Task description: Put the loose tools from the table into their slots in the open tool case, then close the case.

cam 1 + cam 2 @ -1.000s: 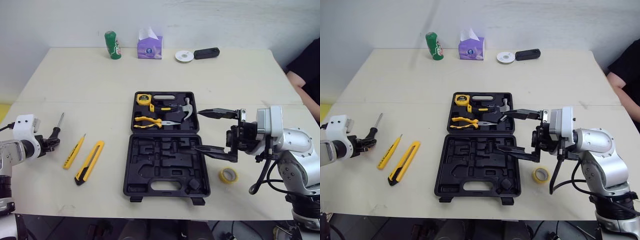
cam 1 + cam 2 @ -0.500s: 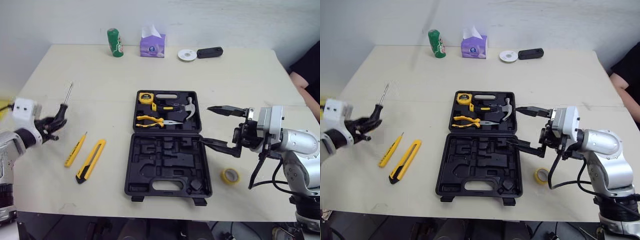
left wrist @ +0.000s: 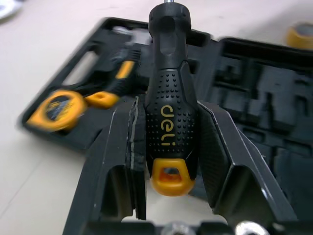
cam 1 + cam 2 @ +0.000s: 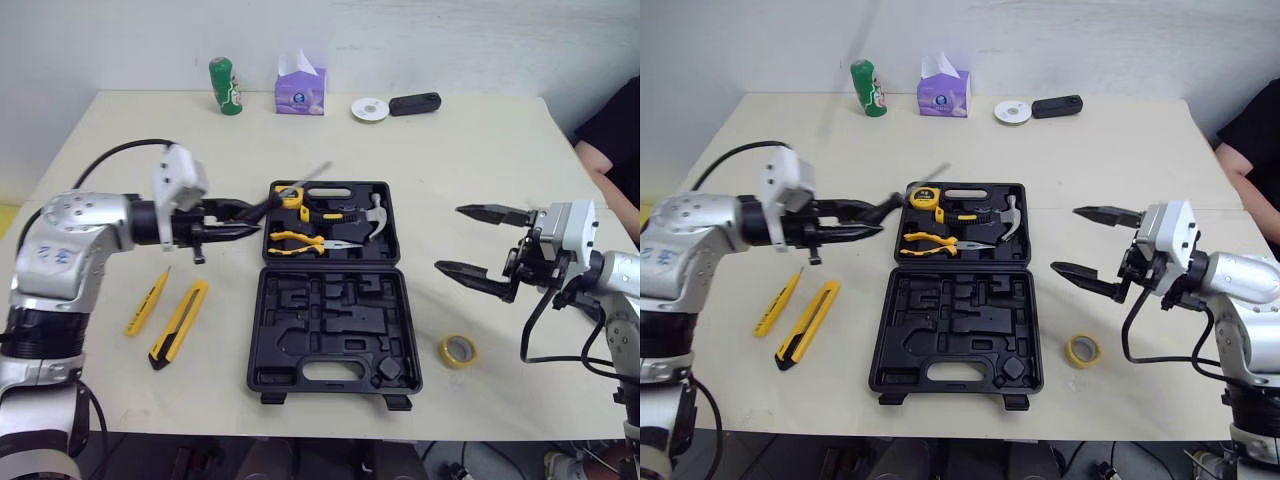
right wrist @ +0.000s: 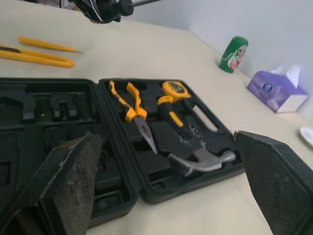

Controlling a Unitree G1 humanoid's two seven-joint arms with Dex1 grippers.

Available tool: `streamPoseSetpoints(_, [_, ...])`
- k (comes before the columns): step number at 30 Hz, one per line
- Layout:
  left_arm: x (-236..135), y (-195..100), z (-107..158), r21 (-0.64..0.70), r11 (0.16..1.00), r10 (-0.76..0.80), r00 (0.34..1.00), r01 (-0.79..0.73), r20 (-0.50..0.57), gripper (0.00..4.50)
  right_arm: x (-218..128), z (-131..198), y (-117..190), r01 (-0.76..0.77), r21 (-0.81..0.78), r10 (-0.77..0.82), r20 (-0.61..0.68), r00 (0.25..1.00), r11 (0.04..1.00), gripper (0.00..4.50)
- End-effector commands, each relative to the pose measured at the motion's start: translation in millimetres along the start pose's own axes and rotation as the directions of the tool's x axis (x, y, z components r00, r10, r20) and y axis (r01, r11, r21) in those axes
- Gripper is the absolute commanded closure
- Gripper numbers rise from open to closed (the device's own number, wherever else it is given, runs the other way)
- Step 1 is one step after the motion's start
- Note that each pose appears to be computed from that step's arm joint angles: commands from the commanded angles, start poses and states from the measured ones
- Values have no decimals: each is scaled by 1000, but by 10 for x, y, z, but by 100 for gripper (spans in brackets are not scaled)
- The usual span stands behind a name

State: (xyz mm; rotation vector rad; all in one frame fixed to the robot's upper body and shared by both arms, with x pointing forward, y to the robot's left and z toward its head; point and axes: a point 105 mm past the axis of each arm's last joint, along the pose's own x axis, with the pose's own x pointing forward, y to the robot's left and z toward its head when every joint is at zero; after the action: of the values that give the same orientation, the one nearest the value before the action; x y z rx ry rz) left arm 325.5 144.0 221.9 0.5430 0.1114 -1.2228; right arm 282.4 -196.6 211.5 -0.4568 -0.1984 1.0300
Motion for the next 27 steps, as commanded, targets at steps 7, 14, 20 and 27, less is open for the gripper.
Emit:
streamPoseSetpoints(7, [524,-139,69,181,964,-156,965,196,-211,348,52,98,109,-2,-13,2,-1,1000,1000,0])
streamPoseSetpoints(14, [646,-238,-7,251,927,-177,916,278,-361,348,52,167,181,14,15,-14,-1,1000,1000,0])
streamPoseSetpoints(20, [610,-172,-116,218,945,-134,899,242,-417,348,62,126,258,-2,32,3,-20,1000,999,0])
streamPoseSetpoints(27, [594,-216,-167,189,958,-117,893,217,-434,348,55,111,247,14,27,-13,-32,999,1000,0])
